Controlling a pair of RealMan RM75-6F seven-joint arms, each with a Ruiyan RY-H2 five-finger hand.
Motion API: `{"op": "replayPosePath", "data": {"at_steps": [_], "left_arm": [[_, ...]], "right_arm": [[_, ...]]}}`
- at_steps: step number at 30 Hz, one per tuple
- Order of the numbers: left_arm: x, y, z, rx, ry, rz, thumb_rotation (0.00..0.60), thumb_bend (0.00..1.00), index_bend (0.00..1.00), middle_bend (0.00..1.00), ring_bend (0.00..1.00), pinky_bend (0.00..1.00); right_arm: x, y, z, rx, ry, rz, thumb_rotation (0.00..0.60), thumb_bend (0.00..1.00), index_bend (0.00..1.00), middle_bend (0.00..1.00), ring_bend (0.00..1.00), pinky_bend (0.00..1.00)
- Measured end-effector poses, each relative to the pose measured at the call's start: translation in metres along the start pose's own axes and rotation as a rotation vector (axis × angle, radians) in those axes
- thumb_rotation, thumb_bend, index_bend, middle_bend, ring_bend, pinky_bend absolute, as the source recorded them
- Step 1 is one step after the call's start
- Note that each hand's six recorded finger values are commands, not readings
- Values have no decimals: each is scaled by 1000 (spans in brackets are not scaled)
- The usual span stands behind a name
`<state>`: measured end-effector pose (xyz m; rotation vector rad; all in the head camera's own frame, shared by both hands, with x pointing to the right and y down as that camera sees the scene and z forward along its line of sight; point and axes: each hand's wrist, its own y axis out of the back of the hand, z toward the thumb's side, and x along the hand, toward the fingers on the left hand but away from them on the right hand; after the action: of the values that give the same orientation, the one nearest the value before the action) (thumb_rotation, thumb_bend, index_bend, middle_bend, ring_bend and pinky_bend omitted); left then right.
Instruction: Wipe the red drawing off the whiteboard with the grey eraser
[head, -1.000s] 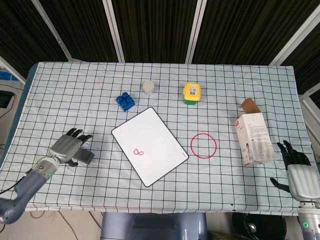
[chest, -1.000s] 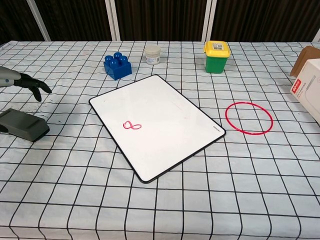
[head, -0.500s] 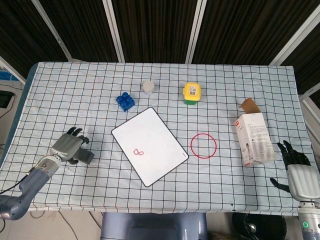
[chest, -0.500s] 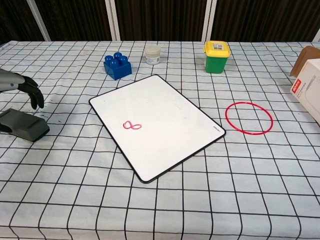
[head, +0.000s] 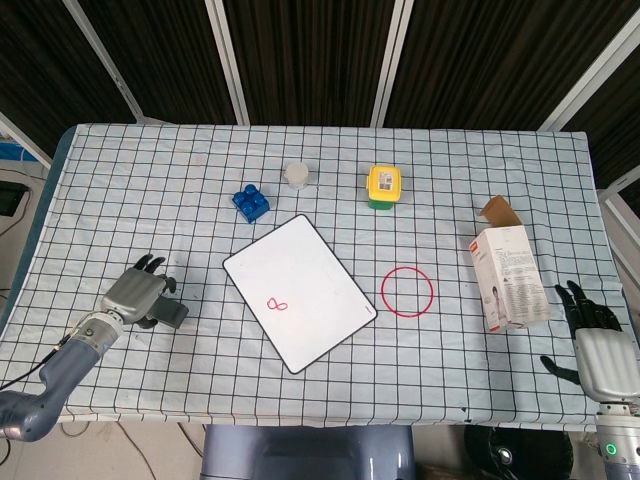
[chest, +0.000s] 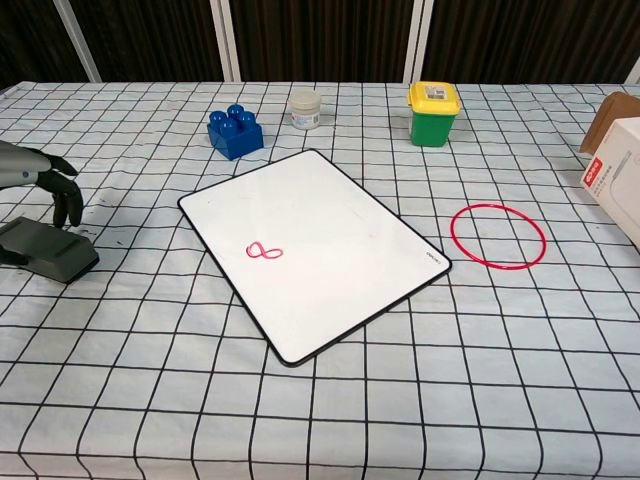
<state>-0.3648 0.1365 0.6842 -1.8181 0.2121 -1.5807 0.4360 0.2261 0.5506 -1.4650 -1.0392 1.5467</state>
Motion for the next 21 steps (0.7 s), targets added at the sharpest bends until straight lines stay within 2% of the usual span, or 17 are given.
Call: {"op": "replayPosePath", "data": {"at_steps": [17,21], "left_arm": [[2,-5,-4,36,15,-2,600,173,365,374,0,14],[3,-7,-3,39,11,-7,600,225,390,395,7,14]], "right_arm": [[0,-1,-2,-13,-18,6,600,30,77,72,192,208],[0,-1,-1,-14,-18,6,600,30,77,72,192,208]]}}
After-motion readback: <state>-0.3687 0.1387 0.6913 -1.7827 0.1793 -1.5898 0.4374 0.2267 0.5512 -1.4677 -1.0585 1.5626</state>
